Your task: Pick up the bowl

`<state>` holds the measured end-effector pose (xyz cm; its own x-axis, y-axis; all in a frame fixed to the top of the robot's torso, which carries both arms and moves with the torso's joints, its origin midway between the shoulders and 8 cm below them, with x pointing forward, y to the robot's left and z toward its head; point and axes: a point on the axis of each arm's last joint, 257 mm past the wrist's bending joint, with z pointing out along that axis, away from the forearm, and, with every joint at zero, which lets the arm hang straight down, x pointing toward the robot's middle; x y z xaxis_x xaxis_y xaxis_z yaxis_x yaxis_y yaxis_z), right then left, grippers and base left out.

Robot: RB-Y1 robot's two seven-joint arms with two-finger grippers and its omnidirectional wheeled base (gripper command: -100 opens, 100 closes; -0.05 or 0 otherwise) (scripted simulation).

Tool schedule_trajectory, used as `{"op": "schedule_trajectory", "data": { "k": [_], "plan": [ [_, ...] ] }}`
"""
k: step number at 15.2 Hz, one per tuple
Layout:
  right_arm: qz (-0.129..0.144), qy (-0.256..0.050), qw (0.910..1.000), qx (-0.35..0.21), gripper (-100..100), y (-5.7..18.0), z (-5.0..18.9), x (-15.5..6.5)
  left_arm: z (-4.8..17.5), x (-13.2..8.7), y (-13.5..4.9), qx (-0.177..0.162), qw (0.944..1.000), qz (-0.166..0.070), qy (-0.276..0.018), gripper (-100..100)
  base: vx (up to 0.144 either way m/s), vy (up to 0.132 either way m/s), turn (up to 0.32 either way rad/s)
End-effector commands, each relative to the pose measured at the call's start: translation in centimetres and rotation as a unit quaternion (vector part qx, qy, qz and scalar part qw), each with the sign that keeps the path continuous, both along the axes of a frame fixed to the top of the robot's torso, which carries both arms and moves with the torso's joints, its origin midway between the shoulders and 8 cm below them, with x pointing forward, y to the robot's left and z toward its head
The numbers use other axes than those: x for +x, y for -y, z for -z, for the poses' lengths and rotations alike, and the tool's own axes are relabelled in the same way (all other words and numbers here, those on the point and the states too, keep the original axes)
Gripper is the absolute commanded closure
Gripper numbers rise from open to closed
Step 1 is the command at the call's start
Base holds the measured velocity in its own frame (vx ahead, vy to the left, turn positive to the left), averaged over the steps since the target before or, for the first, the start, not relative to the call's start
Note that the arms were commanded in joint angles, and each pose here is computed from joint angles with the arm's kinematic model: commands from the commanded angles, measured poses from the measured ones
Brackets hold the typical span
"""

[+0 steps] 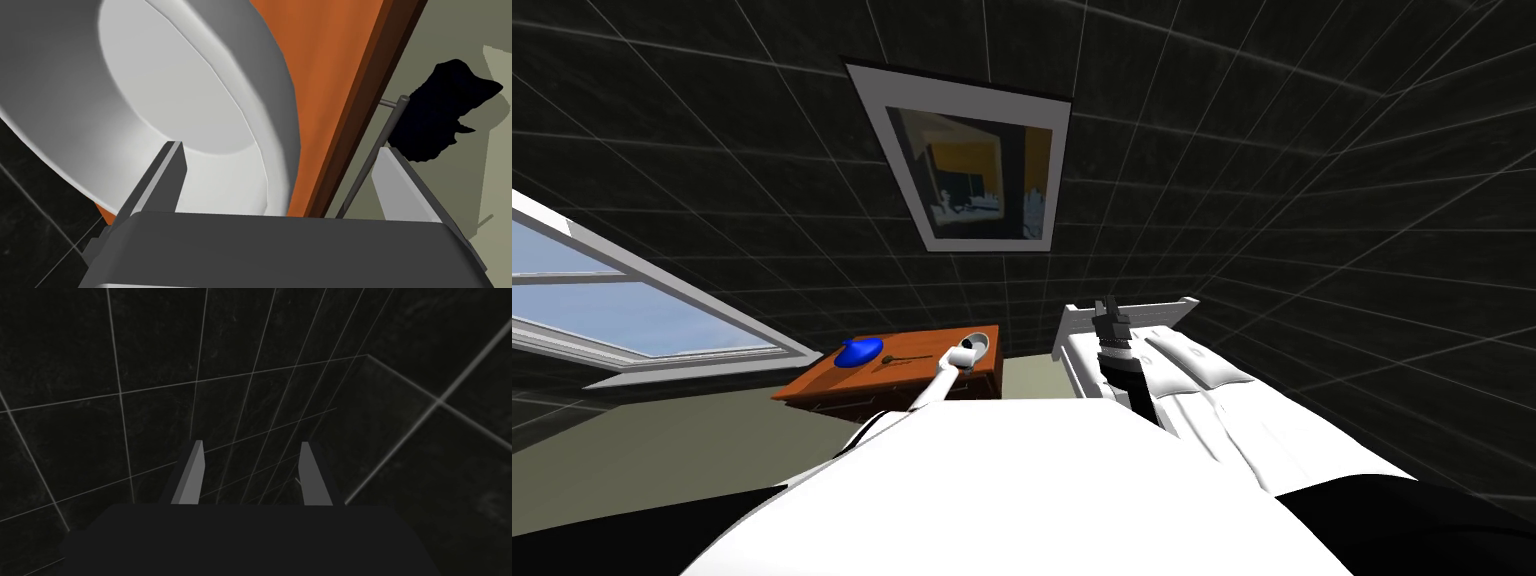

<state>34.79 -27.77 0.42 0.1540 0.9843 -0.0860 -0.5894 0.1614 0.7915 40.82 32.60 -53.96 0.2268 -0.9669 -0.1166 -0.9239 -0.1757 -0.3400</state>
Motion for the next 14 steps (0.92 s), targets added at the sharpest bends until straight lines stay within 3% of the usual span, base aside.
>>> {"op": "schedule_trajectory", "data": {
  "k": [1, 5, 6, 10, 14],
  "plan": [
    [0.000, 0.000, 1.0000, 0.000, 0, 0.0, 0.0, 0.0, 0.6, -0.3, -0.1, 0.000, 1.0000, 0.001, 0.002, -100, 0.050, 0.006, 0.012],
    [0.000, 0.000, 1.0000, 0.000, 0, 0.0, 0.0, 0.0, 1.0, -0.7, -0.2, -0.001, 1.0000, 0.002, 0.002, -100, 0.045, 0.003, 0.009],
    [0.000, 0.000, 1.0000, 0.000, 0, 0.0, 0.0, 0.0, 1.0, -0.7, -0.2, -0.001, 1.0000, 0.002, 0.002, 100, 0.011, 0.000, 0.001],
    [0.000, 0.000, 1.0000, 0.000, 0, 0.0, 0.0, 0.0, 1.1, -0.8, -0.2, -0.001, 1.0000, 0.001, 0.001, 100, 0.000, 0.000, 0.000],
    [0.000, 0.000, 1.0000, 0.000, 0, 0.0, 0.0, 0.0, -0.6, 0.5, 0.1, 0.000, 1.0000, 0.000, 0.001, 100, -0.065, -0.001, -0.024]
  ]
}}
